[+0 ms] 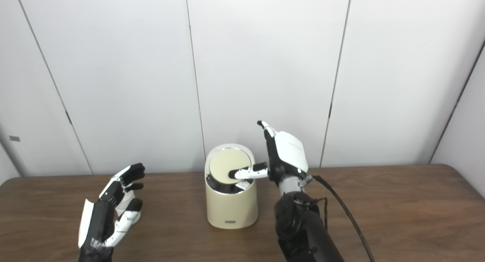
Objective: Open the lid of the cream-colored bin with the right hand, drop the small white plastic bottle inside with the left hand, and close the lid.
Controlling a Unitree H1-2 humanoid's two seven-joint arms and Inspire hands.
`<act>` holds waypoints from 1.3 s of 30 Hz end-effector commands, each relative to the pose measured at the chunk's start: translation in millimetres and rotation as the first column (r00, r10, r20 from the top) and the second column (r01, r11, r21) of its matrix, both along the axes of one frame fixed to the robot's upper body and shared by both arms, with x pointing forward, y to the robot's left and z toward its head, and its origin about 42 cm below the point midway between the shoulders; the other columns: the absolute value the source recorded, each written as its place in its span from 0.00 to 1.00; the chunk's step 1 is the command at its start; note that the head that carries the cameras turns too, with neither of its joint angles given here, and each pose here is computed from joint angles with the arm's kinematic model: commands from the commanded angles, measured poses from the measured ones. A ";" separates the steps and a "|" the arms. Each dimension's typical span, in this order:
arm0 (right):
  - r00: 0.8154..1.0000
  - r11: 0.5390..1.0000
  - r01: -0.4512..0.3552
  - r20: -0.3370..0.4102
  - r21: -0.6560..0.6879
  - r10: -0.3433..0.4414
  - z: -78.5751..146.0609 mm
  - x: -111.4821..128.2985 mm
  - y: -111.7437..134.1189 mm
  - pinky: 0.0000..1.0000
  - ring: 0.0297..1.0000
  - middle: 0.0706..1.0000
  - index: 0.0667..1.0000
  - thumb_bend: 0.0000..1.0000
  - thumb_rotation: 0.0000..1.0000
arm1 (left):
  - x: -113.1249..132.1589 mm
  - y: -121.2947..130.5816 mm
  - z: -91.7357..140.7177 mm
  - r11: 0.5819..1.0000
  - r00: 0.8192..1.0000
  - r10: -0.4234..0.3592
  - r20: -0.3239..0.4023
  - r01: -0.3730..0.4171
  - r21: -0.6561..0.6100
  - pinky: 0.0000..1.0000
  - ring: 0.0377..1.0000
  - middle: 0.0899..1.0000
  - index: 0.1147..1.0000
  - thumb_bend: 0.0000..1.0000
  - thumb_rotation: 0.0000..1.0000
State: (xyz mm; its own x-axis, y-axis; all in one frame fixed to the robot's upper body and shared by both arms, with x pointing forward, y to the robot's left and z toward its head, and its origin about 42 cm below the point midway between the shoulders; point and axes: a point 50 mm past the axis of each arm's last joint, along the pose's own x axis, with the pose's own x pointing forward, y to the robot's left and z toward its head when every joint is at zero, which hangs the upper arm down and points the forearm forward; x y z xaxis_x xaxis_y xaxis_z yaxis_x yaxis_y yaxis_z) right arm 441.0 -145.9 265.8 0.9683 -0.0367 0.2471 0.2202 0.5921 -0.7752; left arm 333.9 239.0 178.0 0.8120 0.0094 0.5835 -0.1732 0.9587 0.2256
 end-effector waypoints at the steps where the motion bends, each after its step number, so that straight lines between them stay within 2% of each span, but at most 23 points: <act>1: 0.997 0.999 -0.034 0.072 0.018 0.033 22.7 -1.6 4.5 0.80 0.88 0.91 0.92 0.84 0.53 | 5.7 -1.7 21.7 1.000 0.995 -0.014 0.098 0.014 0.001 0.72 0.78 0.80 0.79 0.69 0.76; 3: 0.996 0.998 -0.051 0.075 0.038 0.048 22.8 -4.4 4.8 0.81 0.89 0.92 0.93 0.83 0.57 | 6.0 -1.4 21.5 1.000 0.995 -0.016 0.096 0.016 0.001 0.72 0.79 0.80 0.79 0.68 0.76; 8: 0.996 0.996 -0.063 0.070 0.063 0.059 19.7 -6.2 1.3 0.85 0.91 0.94 0.94 0.88 0.80 | 6.3 -1.4 21.6 1.000 0.996 -0.022 0.091 0.022 -0.004 0.72 0.79 0.81 0.80 0.69 0.75; 12: 0.996 0.995 -0.066 0.059 0.076 0.062 18.1 -6.6 -2.8 0.83 0.91 0.94 0.95 0.89 0.89 | 6.5 -2.2 21.8 1.000 0.995 -0.017 0.096 0.017 0.000 0.71 0.78 0.80 0.79 0.69 0.75; 17: 0.990 0.982 -0.124 0.081 0.144 0.113 14.7 -9.8 -7.9 0.75 0.88 0.93 0.94 0.90 0.94 | 5.9 -2.9 21.7 1.000 0.995 -0.024 0.094 0.024 0.000 0.71 0.79 0.80 0.79 0.68 0.75; 24: 0.972 0.939 -0.214 0.156 0.269 0.177 14.2 -23.0 -16.6 0.76 0.89 0.94 0.95 0.97 0.95 | 8.3 -2.0 18.6 1.000 0.997 -0.015 0.077 0.016 -0.001 0.71 0.79 0.80 0.79 0.68 0.74; 26: 0.959 0.922 -0.249 0.209 0.296 0.192 15.7 -30.3 -18.7 0.76 0.89 0.93 0.94 0.99 0.96 | 8.6 -2.2 18.1 1.000 0.997 -0.011 0.071 0.012 -0.008 0.72 0.78 0.79 0.79 0.68 0.73; 29: 0.938 0.894 -0.313 0.255 0.321 0.237 15.2 -41.3 -24.9 0.81 0.91 0.95 0.96 0.99 0.97 | 10.1 -1.1 18.0 1.000 0.997 -0.004 0.075 0.005 -0.004 0.72 0.78 0.79 0.80 0.68 0.71; 30: 0.931 0.886 -0.333 0.263 0.322 0.254 14.5 -45.0 -27.5 0.84 0.93 0.96 0.97 1.00 0.97 | 10.7 -0.7 18.4 1.000 0.997 0.000 0.077 0.000 0.001 0.72 0.78 0.79 0.80 0.67 0.69; 34: 0.908 0.861 -0.386 0.303 0.332 0.290 7.6 -58.4 -39.1 0.89 0.96 0.99 1.00 1.00 0.93 | 11.6 1.6 19.8 0.999 0.997 0.021 0.078 -0.024 0.027 0.68 0.77 0.79 0.78 0.67 0.46; 37: 0.903 0.846 -0.390 0.329 0.363 0.275 -4.6 -68.8 -51.2 0.89 0.95 0.98 0.99 1.00 0.90 | 11.9 4.2 20.2 0.999 0.996 0.030 0.079 -0.032 0.025 0.70 0.78 0.79 0.78 0.66 0.38; 39: 0.907 0.856 -0.375 0.333 0.356 0.259 -14.7 -75.3 -61.2 0.94 0.98 0.98 0.98 1.00 0.90 | 12.2 6.1 20.3 0.999 0.996 0.035 0.082 -0.037 0.023 0.71 0.79 0.80 0.79 0.66 0.34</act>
State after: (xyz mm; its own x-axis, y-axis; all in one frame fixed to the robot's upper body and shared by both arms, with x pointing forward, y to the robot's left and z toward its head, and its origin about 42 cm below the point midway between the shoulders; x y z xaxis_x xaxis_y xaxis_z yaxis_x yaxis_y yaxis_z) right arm 368.6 -203.0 231.3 0.9037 0.1038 0.4154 0.0860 0.9064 -0.4135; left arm 338.2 244.1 181.1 0.8058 0.0204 0.5918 -0.2073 0.9459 0.2495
